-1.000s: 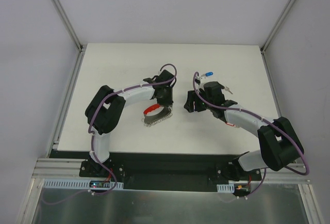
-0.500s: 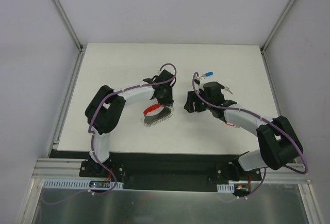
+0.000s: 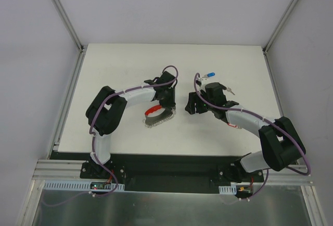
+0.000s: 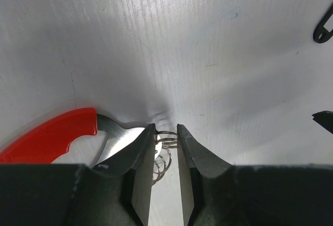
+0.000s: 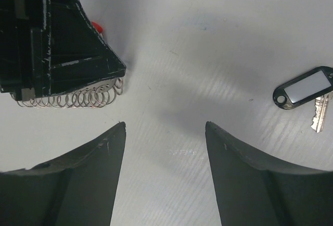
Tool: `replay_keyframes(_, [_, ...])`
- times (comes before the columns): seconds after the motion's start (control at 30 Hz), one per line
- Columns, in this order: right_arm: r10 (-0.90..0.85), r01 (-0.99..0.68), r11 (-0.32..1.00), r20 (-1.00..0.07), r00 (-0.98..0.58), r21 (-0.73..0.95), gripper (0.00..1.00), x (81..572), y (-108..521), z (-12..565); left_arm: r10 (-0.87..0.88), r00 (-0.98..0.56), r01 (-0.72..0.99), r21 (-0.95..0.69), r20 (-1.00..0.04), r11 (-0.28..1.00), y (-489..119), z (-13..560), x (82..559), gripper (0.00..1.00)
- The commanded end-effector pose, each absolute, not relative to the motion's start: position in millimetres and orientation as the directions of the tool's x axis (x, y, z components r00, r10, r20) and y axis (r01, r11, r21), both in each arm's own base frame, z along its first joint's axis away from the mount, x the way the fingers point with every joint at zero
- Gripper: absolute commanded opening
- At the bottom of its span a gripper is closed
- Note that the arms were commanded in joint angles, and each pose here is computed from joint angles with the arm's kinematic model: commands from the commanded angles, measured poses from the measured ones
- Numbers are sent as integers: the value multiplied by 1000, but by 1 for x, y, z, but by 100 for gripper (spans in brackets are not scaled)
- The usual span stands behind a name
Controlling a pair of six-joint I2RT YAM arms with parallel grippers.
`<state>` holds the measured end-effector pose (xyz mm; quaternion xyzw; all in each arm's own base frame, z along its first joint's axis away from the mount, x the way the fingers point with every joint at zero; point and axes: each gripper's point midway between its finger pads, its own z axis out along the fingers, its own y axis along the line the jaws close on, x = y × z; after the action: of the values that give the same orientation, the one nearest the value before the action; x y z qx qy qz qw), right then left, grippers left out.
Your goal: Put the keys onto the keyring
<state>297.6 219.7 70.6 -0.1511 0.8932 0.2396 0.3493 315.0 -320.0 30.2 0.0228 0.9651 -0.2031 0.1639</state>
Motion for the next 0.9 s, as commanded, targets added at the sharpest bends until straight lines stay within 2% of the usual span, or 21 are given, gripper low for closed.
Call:
replay_keyframes(0.0, [-91,-472,804,-711,-697,361,66,302,232,83,-1,-955,127,-409,-296,904,-320,30,308,23])
replay_keyframes(0.17, [-95,-487,790,-710,-698,372,66,301,236,84,9,-949,146,-415,-315,898,-319,40,302,27])
replay_keyframes(0.33, [-104,-517,752,-700,-706,409,66,297,246,83,26,-949,163,-416,-315,894,-315,43,290,38])
replay_keyframes(0.53, [-90,-532,702,-683,-725,472,65,294,259,84,27,-935,189,-435,-353,880,-309,57,278,39])
replay_keyframes(0.87, [-60,-534,610,-638,-767,585,57,299,291,85,-25,-843,246,-427,-537,870,-280,96,274,43])
